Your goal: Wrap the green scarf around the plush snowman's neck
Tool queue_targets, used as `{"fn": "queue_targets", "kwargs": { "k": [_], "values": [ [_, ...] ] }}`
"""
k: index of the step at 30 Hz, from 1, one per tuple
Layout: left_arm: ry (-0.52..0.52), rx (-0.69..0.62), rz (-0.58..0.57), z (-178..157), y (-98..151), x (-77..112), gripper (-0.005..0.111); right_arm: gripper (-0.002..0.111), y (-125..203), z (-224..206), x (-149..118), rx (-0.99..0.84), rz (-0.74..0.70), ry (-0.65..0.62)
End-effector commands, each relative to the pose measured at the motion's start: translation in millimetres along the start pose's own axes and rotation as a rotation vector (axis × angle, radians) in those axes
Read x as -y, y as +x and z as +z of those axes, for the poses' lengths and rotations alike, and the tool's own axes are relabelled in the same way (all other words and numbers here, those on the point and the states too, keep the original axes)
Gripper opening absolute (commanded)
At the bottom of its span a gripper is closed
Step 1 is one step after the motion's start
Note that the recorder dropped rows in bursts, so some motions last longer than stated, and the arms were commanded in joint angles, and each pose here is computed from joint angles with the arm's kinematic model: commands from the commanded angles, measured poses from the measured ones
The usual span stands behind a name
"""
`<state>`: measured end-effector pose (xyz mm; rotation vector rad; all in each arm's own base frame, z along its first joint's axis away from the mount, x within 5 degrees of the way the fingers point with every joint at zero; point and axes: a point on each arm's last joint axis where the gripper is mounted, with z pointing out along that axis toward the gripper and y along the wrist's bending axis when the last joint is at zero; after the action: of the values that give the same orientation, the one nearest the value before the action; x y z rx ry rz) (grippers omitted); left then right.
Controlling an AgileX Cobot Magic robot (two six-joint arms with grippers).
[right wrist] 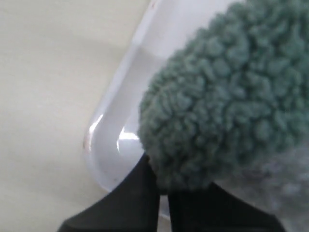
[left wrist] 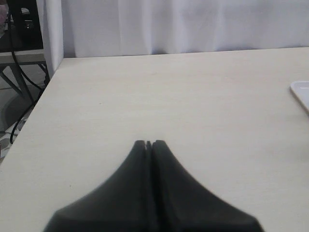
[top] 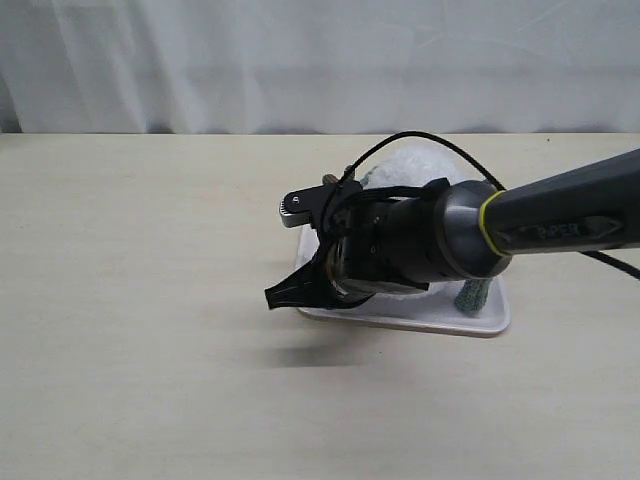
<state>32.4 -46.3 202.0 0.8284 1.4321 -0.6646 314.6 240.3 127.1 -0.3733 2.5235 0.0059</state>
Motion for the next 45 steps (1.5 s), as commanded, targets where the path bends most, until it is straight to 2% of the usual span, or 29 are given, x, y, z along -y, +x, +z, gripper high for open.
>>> {"fn": "queue_targets", "kwargs": {
  "k": [1, 7, 16, 22, 36, 45],
  "values": [
    [0.0, 0.032, -0.013, 0, -2, -0.1, 0.0, 0.004, 1, -23, 10, -0.107, -0.099, 0.063],
    [0.0, 0.032, -0.013, 0, -2, -0.1, 0.0, 0.004, 11, -39, 25, -0.275, -0.196, 0.192],
    [0.0, 0.032, -0.013, 0, -2, -0.1, 0.0, 0.004, 32, -37, 35, -0.39, -0.261, 0.255],
    [0.0, 0.032, -0.013, 0, -2, -0.1, 0.0, 0.004, 42, -27, 39, -0.414, -0.319, 0.289],
    [0.0, 0.032, -0.013, 0, -2, -0.1, 0.0, 0.004, 39, -30, 49, -0.424, -0.398, 0.397],
    [0.0, 0.032, -0.013, 0, -2, -0.1, 0.0, 0.007, 40, -31, 48, -0.448, -0.441, 0.378]
  ]
}}
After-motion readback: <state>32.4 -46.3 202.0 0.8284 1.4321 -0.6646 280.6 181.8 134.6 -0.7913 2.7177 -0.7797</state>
